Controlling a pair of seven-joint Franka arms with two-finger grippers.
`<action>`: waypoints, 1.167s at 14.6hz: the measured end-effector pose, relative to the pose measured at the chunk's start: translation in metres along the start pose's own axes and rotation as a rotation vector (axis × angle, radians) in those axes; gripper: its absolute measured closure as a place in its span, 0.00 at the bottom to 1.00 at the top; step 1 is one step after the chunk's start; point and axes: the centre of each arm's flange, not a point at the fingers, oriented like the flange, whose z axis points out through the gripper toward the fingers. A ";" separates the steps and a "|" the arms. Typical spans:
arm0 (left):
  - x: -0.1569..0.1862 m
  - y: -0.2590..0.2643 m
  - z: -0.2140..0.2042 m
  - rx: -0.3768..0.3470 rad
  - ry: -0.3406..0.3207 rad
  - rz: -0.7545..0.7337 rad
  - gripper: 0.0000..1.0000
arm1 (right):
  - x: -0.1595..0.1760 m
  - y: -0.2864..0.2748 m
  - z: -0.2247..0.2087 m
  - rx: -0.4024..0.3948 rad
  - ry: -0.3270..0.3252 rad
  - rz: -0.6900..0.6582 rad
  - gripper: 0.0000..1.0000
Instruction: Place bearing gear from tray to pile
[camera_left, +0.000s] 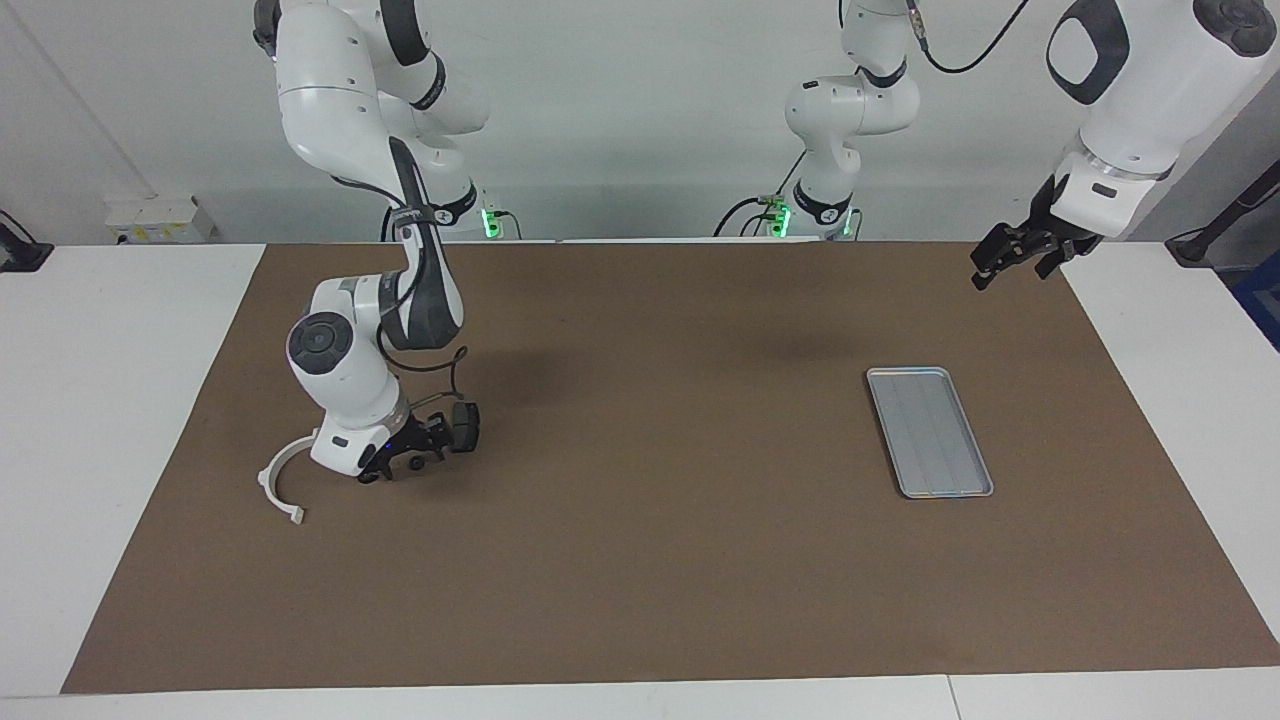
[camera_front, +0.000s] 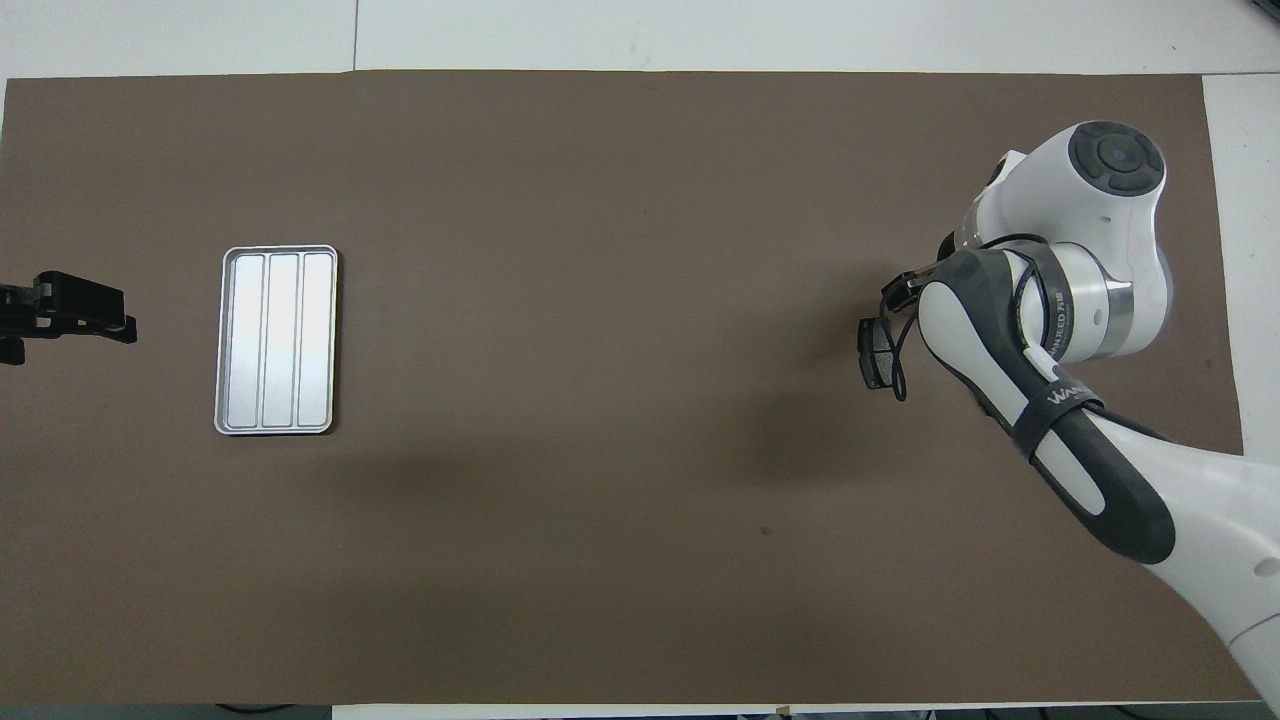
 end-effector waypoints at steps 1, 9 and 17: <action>0.000 0.000 0.000 0.000 0.000 0.000 0.00 | 0.000 -0.002 -0.023 -0.003 0.010 0.021 0.09; 0.000 0.000 0.000 0.000 0.000 0.000 0.00 | -0.080 -0.004 -0.205 -0.041 0.068 0.139 0.00; 0.000 0.000 0.000 0.000 0.000 0.000 0.00 | -0.143 -0.015 -0.251 -0.039 -0.030 0.155 0.00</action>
